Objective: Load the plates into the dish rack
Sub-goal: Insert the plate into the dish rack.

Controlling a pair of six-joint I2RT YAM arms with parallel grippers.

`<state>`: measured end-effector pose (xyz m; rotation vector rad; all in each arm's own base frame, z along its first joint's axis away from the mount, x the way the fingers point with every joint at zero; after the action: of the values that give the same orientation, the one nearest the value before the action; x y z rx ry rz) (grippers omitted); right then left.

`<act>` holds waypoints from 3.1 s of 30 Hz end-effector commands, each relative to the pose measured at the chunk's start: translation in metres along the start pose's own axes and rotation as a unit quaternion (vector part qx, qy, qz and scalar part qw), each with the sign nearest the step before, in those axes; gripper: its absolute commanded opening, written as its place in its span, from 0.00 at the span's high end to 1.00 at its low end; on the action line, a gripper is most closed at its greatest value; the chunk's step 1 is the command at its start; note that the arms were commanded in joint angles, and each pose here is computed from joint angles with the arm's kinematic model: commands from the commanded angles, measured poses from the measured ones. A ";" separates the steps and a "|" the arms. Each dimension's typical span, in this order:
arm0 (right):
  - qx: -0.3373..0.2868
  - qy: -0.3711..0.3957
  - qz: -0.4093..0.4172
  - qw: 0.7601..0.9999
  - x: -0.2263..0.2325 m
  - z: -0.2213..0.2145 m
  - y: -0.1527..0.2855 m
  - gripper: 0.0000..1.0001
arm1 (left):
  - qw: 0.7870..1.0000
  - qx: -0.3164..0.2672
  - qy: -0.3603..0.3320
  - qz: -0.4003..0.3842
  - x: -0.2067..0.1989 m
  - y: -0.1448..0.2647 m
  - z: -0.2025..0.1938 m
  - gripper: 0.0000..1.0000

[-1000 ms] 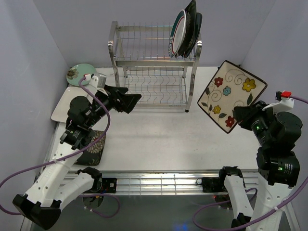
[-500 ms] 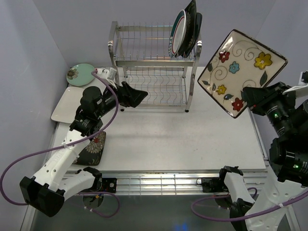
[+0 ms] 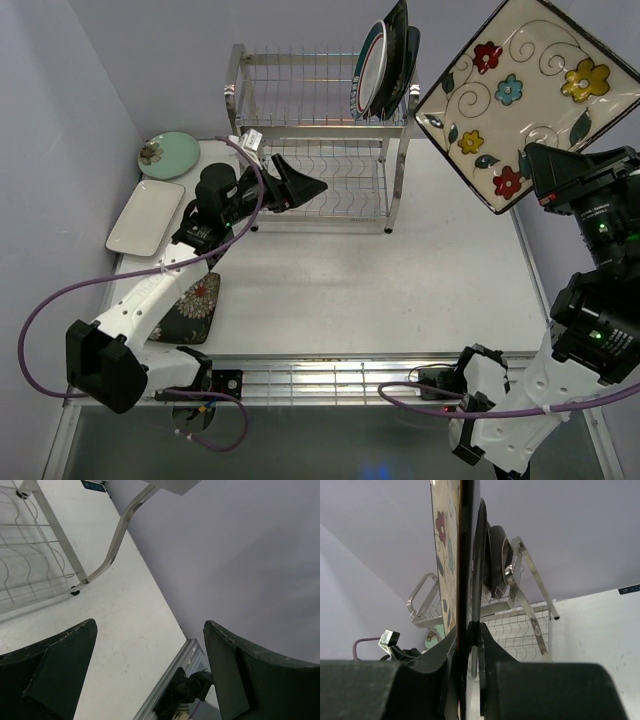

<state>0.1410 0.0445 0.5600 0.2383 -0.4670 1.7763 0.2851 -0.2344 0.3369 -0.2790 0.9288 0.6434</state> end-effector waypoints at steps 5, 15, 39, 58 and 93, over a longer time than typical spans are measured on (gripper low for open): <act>-0.110 0.078 0.076 0.988 0.043 0.053 0.004 0.92 | 0.998 -0.019 0.001 -0.057 -0.051 -0.019 0.019 0.02; -0.117 0.080 0.096 0.985 0.040 0.064 -0.006 0.92 | 0.998 -0.020 -0.003 -0.067 -0.066 -0.042 0.024 0.03; -0.087 0.048 0.110 0.989 0.044 0.044 0.001 0.92 | 0.997 -0.035 -0.026 -0.063 -0.069 -0.036 0.021 0.03; -0.062 0.007 0.114 0.992 0.018 0.032 -0.033 0.92 | 0.997 -0.041 -0.032 -0.058 -0.067 -0.034 0.021 0.03; -0.098 -0.012 0.137 0.986 0.016 0.062 -0.068 0.92 | 0.998 -0.039 -0.030 -0.045 -0.057 -0.045 0.020 0.03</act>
<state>0.2396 0.0323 0.5585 0.4245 -0.5491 1.8927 0.3032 -0.2836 0.3858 -0.3496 0.8578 0.6051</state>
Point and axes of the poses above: each gripper's point midway between its finger pads, its own y axis back along the fingers, its own x axis along the line the jaws close on, z = x × y, the point moved 4 cm from there along y, back along the fingers, and after that the axes turned 7 degrees about y, right-handed, at the moved point
